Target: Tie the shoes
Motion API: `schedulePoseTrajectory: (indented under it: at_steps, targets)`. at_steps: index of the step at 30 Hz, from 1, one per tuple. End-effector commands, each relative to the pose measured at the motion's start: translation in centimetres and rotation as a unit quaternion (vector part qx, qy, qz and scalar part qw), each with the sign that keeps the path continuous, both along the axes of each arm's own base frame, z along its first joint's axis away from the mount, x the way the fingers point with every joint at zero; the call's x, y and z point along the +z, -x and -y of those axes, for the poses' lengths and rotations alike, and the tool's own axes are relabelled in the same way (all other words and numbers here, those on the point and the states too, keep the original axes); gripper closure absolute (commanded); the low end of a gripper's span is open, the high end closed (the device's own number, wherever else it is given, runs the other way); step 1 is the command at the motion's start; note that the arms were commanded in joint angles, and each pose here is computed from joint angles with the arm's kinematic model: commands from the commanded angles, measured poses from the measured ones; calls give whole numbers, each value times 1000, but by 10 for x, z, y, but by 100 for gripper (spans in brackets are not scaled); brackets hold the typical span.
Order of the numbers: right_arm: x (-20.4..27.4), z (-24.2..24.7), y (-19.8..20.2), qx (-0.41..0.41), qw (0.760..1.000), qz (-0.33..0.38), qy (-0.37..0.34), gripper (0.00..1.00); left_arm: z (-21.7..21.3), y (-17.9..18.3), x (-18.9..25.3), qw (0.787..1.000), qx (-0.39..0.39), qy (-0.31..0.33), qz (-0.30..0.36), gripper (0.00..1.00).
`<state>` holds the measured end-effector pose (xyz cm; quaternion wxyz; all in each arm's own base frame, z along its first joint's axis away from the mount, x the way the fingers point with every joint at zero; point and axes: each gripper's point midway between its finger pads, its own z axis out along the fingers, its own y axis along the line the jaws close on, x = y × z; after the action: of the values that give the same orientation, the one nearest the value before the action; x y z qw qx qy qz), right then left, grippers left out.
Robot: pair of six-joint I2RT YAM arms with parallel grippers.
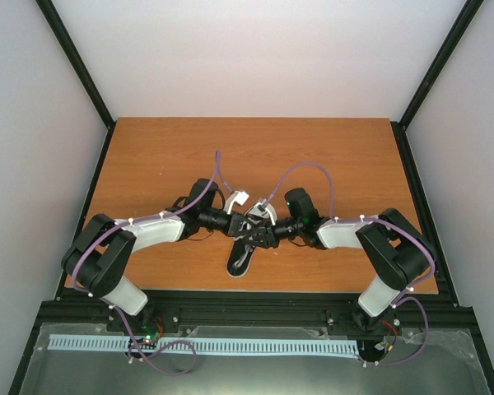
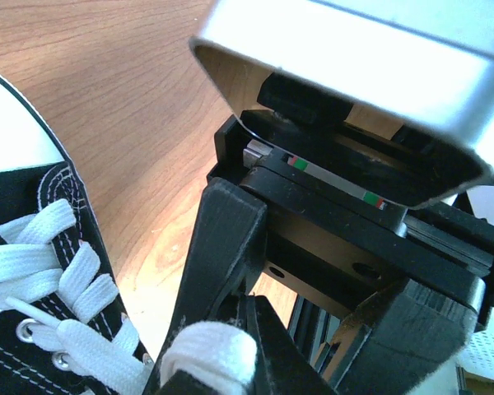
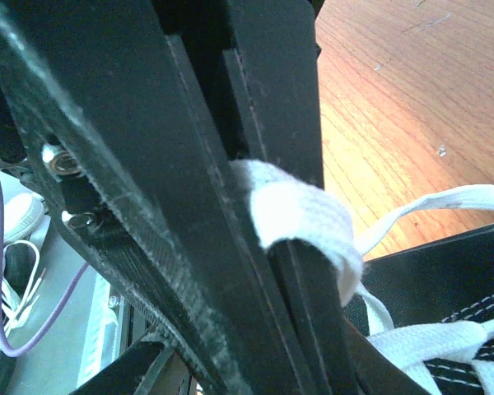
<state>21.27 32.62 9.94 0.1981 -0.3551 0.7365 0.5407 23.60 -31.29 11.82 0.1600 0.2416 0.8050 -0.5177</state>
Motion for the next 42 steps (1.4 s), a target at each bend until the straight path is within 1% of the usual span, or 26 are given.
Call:
schedulePoseTrajectory:
  at_steps: [1,3,5,6,8,9,12,15,18,23,27,31,34,37,39,42]
  targets:
    - [0,-1,-17,-51,998,23,16,90,6,-23,15,999,37,2,11,92]
    - [-1,0,-18,-56,998,25,19,93,6,-23,14,999,39,-1,9,90]
    - [-1,1,-18,-59,998,26,21,93,6,-24,15,999,43,-1,8,90]
    - [-1,1,-18,-60,998,26,21,93,5,-25,16,999,47,-2,7,88]
    - [-1,2,-19,-62,997,26,21,90,5,-26,18,999,54,-1,7,76]
    - [-1,2,-18,-62,997,26,22,88,5,-27,19,998,57,-1,8,74]
    - [-1,2,-19,-63,997,26,22,82,3,-26,23,998,59,0,10,74]
    - [-1,1,-19,-63,997,27,21,81,2,-26,23,998,61,-2,10,76]
    - [0,1,-20,-65,997,28,20,87,2,-25,21,998,62,-5,5,78]
    - [-2,3,-21,-73,997,29,23,97,-3,-26,21,997,71,-14,11,75]
    - [-1,6,-22,-83,996,34,25,97,-10,-27,27,996,84,-23,31,64]
    - [3,8,-22,-89,995,39,23,97,-12,-18,34,997,65,-21,35,55]
    - [3,9,-23,-93,995,40,23,97,-17,-12,30,997,55,-41,38,50]
    - [2,9,-22,-94,994,40,25,97,-28,-12,24,994,60,-74,48,48]
    - [1,10,-22,-94,994,38,26,97,-38,-16,20,989,77,-105,64,47]
    - [1,11,-21,-96,994,36,27,97,-56,-26,19,977,118,-155,90,45]
